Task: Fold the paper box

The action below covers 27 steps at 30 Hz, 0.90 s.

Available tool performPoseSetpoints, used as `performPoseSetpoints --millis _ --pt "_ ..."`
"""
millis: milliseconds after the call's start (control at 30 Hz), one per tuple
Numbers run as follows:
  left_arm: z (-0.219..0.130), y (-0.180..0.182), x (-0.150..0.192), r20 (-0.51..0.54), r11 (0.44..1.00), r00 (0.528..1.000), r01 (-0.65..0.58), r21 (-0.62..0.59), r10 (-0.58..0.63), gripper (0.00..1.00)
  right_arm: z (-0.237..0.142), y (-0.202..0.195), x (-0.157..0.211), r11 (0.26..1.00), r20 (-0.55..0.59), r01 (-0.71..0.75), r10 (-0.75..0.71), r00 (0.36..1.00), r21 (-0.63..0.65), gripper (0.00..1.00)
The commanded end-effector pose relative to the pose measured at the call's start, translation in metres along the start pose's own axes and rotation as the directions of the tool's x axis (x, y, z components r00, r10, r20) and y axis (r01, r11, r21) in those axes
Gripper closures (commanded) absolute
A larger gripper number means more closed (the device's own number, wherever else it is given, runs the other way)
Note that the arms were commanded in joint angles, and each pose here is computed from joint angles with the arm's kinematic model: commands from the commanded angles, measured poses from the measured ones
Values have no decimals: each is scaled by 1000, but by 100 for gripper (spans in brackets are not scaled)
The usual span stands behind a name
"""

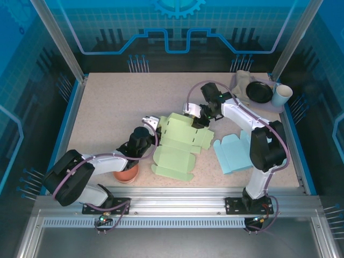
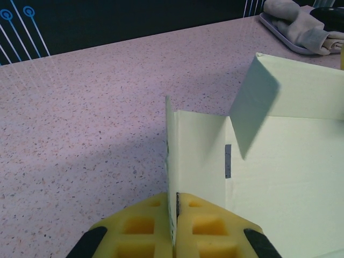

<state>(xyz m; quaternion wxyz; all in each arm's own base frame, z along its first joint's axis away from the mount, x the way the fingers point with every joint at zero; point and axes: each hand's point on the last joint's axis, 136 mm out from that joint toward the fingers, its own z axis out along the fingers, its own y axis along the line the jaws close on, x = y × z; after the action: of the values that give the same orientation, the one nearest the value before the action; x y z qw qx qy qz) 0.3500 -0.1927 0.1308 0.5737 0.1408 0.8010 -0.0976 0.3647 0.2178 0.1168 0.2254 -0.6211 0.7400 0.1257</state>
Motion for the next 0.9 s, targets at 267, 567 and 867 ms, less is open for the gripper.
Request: performPoseSetpoints --millis 267,567,867 --pt "1 9 -10 17 997 1000 25 -71 -24 100 -9 -6 7 999 -49 -4 6 999 39 95" --pt "-14 44 -29 -4 926 943 328 -186 -334 100 -16 -7 0 993 -85 47 -38 996 110 100" --pt "-61 21 -105 -41 802 801 598 -10 -597 84 -18 -10 -4 992 -92 34 -22 996 125 100"
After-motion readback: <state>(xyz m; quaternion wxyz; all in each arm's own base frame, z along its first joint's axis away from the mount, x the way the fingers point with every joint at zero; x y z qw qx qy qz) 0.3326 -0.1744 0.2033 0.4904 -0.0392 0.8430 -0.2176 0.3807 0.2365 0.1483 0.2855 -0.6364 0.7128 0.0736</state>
